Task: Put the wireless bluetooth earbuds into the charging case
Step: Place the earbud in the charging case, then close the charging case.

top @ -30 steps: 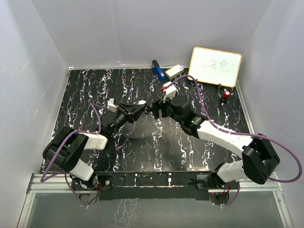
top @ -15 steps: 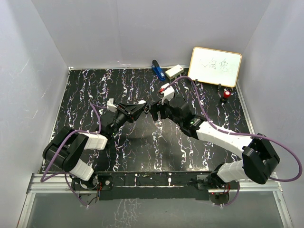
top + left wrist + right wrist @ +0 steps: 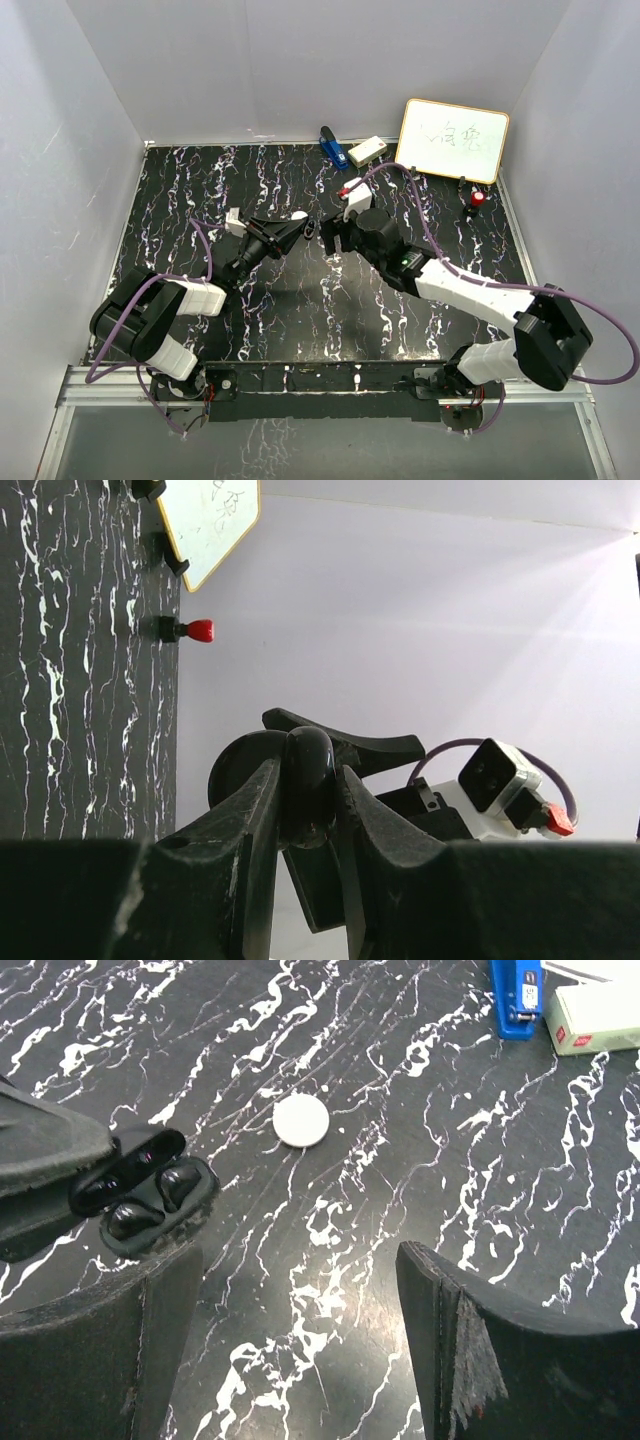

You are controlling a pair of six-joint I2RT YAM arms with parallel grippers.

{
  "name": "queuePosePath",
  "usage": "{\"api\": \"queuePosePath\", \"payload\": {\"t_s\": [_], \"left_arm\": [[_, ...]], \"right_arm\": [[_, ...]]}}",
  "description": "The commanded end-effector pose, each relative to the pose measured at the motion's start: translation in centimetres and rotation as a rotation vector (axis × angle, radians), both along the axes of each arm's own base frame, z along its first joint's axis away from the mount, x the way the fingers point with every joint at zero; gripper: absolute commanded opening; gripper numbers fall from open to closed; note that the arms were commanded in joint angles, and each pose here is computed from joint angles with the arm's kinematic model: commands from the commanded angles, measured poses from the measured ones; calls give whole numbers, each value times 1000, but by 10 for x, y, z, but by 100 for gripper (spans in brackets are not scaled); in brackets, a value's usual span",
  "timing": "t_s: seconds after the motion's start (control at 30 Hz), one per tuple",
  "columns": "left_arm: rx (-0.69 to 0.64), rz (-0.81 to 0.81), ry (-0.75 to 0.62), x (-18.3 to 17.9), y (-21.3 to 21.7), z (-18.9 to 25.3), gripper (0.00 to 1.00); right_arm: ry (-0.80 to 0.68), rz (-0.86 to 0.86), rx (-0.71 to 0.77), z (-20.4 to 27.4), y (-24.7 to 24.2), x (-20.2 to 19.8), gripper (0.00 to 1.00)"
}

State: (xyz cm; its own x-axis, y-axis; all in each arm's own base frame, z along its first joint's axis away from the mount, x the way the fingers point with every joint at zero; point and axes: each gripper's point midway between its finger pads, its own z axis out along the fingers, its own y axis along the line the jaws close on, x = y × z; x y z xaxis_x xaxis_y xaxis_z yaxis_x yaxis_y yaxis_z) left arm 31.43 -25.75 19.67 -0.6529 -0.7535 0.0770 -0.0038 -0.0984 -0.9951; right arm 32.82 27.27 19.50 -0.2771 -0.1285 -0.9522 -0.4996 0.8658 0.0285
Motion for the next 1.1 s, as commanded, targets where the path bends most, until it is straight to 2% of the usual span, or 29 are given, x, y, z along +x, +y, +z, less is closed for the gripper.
{"api": "queuePosePath", "payload": {"t_s": [0.0,0.1,0.2,0.27,0.57,0.87,1.07], "left_arm": [[-24,30,-28,0,5,7,0],[-34,67,12,5,11,1,0],[-33,119,48,12,16,-1,0],[-29,156,76,18,19,-2,0],[-51,275,185,30,21,-3,0],[-64,313,277,31,12,-12,0],[-74,332,299,30,9,-14,0]], "right_arm": [[-43,-42,50,15,-13,-5,76],[-57,20,70,7,-10,-19,76],[-134,51,95,-3,-14,-32,76],[-228,61,144,7,-13,-35,76],[-385,69,171,6,5,-24,75],[-435,98,206,11,48,-7,75],[-418,75,168,1,61,8,76]]}}
